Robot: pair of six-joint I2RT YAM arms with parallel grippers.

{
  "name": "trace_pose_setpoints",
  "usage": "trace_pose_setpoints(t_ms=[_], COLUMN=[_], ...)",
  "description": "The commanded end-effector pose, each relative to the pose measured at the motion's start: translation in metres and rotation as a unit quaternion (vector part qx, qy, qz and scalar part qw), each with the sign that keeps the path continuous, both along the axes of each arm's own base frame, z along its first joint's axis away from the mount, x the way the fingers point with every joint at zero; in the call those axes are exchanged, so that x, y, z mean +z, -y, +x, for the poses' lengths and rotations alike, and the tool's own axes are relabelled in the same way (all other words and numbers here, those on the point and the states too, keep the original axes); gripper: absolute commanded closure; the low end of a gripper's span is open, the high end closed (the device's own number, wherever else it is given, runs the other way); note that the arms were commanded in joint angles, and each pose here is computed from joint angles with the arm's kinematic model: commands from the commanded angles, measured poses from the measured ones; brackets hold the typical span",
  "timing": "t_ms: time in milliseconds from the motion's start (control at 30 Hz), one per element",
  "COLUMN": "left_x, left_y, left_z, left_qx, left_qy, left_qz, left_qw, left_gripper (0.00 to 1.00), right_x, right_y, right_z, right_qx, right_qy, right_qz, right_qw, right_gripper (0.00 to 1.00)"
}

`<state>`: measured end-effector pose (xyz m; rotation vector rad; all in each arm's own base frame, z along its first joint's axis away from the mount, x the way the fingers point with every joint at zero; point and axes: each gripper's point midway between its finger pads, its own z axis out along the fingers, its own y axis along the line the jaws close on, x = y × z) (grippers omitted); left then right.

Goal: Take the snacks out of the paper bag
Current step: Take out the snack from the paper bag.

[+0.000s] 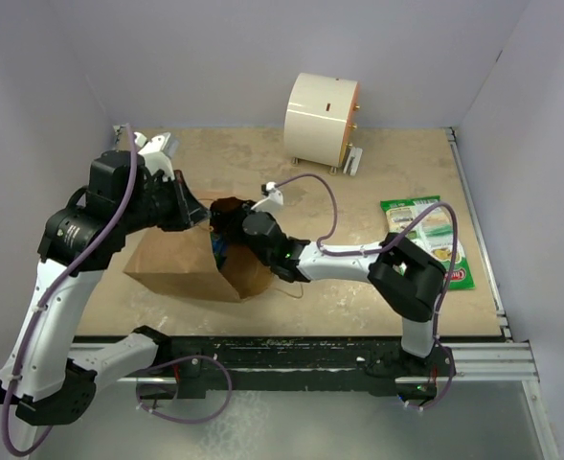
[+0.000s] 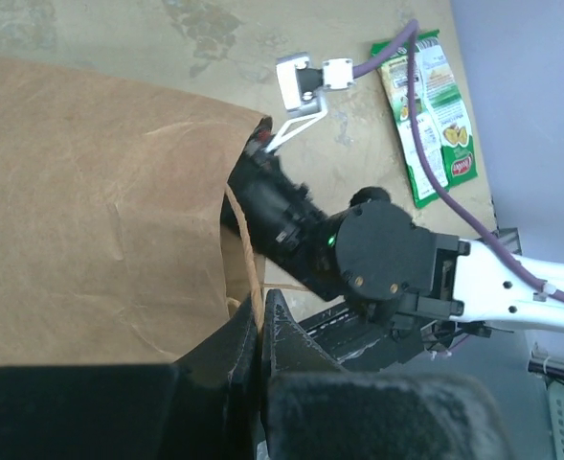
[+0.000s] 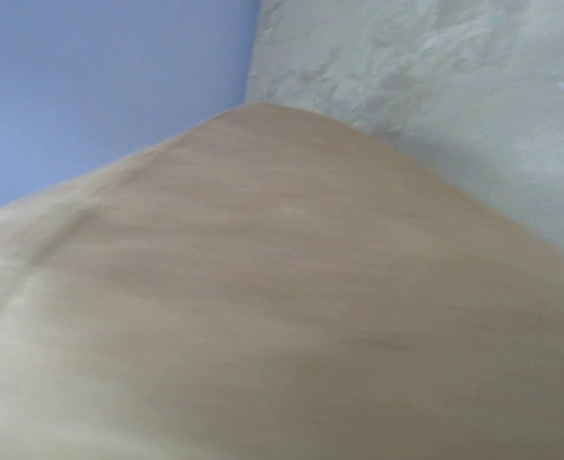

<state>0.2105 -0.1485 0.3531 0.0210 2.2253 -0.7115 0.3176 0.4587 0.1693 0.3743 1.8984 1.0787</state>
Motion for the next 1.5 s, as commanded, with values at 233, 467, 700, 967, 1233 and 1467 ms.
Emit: trace_pose_setpoints(t_ms=[233, 467, 700, 967, 1233, 1467], left_x=[0.038, 0.038, 0.029, 0.013, 0.023, 0.056], left_y=[0.028, 0.041, 0.034, 0.003, -0.011, 0.024], left_z=[0.003, 0.002, -0.008, -0.007, 0.033, 0.077], left_qx=[-0.09, -0.123, -0.109, -0.034, 0.026, -0.007], left_qy=[0.059, 0.049, 0.035, 0.021, 0.064, 0.112], left_qz=[-0.031, -0.052, -0.051, 0.005, 0.047, 0.006], left_qw=[0.994, 0.99, 0.992, 0.999, 0.997, 0.994], left_gripper=[1.0, 1.0, 1.0, 1.0, 1.0, 1.0], right_x=[0.036, -0.009, -0.037, -0.001, 0.042, 0.044], right_y=[-0.083, -0.108, -0.127, -0.092, -0.017, 0.036], right_z=[-0.006, 0.003, 0.018, 0.048, 0.059, 0.03], right_qx=[0.025, 0.015, -0.01, -0.058, -0.088, -0.084], right_qy=[0.0, -0.052, -0.098, -0.058, 0.01, 0.027], right_qz=[0.123, 0.12, 0.084, 0.098, 0.058, 0.005], right_qw=[0.992, 0.991, 0.992, 0.992, 0.994, 0.996], right_gripper=[0.32, 0.33, 0.52, 1.0, 1.0, 1.0])
